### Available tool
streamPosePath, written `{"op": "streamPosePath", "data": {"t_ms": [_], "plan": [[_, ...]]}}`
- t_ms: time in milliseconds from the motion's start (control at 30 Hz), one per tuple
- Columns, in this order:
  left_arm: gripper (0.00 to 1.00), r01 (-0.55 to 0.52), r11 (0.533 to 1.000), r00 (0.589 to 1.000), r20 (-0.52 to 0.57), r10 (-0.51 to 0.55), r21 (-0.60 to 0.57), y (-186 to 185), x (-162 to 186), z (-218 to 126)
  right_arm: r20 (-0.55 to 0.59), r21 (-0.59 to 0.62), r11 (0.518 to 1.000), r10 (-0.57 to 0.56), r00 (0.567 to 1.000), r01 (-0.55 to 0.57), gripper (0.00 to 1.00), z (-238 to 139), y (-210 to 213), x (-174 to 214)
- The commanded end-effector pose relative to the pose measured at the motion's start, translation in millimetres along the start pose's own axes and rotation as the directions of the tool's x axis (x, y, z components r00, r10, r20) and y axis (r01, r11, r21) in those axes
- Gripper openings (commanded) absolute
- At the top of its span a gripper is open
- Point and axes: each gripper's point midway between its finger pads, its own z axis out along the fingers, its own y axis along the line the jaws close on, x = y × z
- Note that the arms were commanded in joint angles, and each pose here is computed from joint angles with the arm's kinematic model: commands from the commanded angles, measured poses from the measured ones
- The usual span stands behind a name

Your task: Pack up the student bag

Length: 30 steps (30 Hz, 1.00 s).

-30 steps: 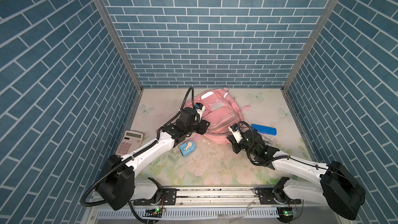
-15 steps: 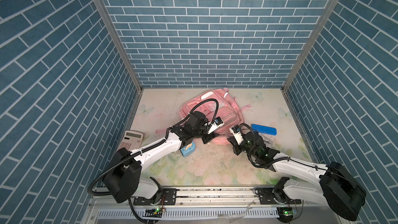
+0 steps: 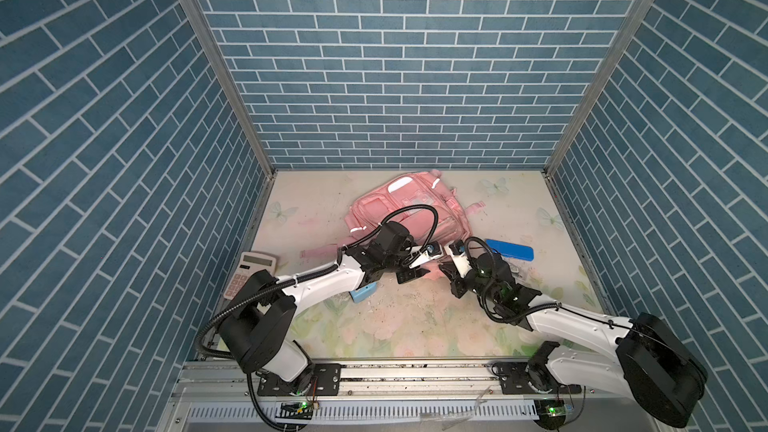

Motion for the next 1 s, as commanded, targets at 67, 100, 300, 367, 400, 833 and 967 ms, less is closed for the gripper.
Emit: {"op": "streamPosePath", "data": {"t_ms": [67,100,300,367,400,833,967], "plan": [[0.53,-0.053,0.998,0.997,0.047,0.054,-0.019,5,-14,0,0.11,-0.041,0.999,0.023,0.994,-0.019,0.0,-3,7,-27],[0.53,-0.054,0.998,0.997,0.049,0.055,-0.017,5,-15,0,0.111,-0.043,0.999,0.025,0.993,-0.02,0.0,-4,7,-26],[0.53,-0.086,0.996,0.996,0.032,0.086,-0.014,0,-16,5,0.121,-0.042,0.999,0.029,0.992,-0.024,0.0,-5,6,-25],[0.52,-0.095,0.995,0.995,0.024,0.096,-0.01,-2,-16,9,0.119,-0.043,0.999,0.031,0.992,-0.026,0.0,-5,6,-24],[0.52,-0.096,0.995,0.995,0.017,0.096,-0.012,-2,-14,11,0.12,-0.047,0.999,0.032,0.992,-0.026,0.0,-5,7,-25],[0.37,-0.083,0.992,0.995,-0.054,0.078,-0.092,6,13,21,0.133,-0.045,0.999,0.035,0.99,-0.029,0.0,-8,6,-26],[0.01,-0.096,0.99,0.994,-0.059,0.091,-0.1,6,15,18,0.13,-0.036,0.999,0.043,0.991,-0.039,0.0,-8,4,-25]]}}
